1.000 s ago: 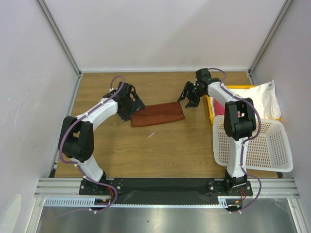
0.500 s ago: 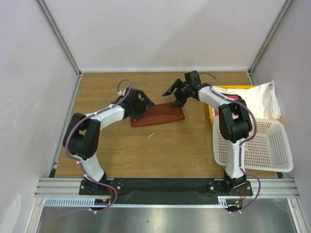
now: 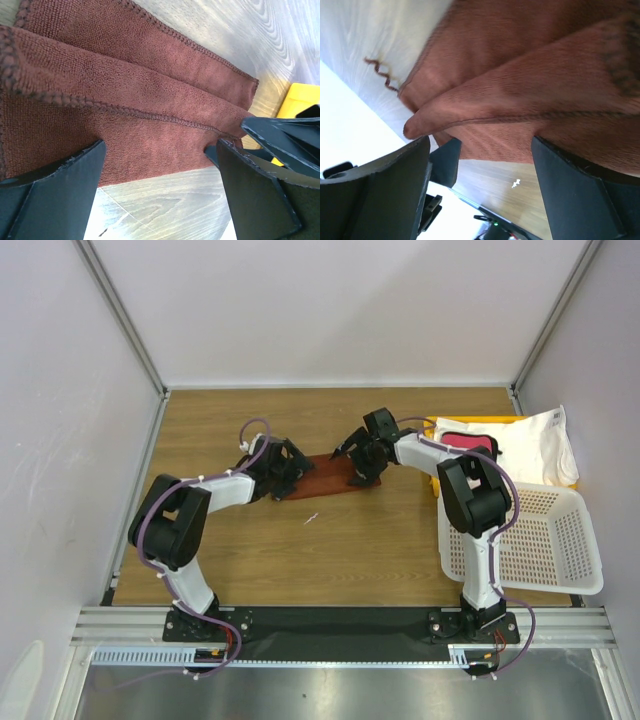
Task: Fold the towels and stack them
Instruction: Fold the towel
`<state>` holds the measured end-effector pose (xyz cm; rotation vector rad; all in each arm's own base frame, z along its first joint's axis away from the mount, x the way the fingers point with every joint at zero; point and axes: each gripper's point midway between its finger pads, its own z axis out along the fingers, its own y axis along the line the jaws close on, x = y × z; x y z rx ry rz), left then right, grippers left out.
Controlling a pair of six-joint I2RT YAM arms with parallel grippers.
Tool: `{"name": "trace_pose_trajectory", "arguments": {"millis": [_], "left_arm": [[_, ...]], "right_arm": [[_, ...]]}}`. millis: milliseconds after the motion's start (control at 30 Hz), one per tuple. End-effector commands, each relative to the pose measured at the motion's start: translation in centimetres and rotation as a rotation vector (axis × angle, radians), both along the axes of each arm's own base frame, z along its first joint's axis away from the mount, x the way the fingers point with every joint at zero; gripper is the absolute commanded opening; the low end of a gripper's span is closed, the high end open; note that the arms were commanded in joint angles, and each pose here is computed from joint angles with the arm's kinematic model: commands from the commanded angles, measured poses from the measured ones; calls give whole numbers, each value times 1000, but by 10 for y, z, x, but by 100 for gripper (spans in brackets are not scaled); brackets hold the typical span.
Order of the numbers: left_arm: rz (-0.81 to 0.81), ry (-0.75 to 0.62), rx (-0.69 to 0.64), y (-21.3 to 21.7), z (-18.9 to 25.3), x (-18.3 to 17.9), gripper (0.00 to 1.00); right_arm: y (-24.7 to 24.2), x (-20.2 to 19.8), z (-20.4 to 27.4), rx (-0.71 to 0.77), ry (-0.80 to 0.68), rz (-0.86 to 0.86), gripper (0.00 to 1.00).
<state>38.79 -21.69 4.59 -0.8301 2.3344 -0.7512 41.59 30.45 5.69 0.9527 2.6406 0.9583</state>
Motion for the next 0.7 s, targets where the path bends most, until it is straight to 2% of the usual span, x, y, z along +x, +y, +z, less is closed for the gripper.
{"name": "trace_pose_trajectory", "arguments": {"millis": [0,367,667], "left_arm": [[17,-33,-13,-1,1,4,98],[6,12,5,6,-10,-11,98],[17,44,10,22,-17,-20,98]], "right_arm": [[-5,10,21,3,-30,-107,88],[-4,26,1,-33,-41,-172,88],[3,54,9,8,-113,-232,82]]}}
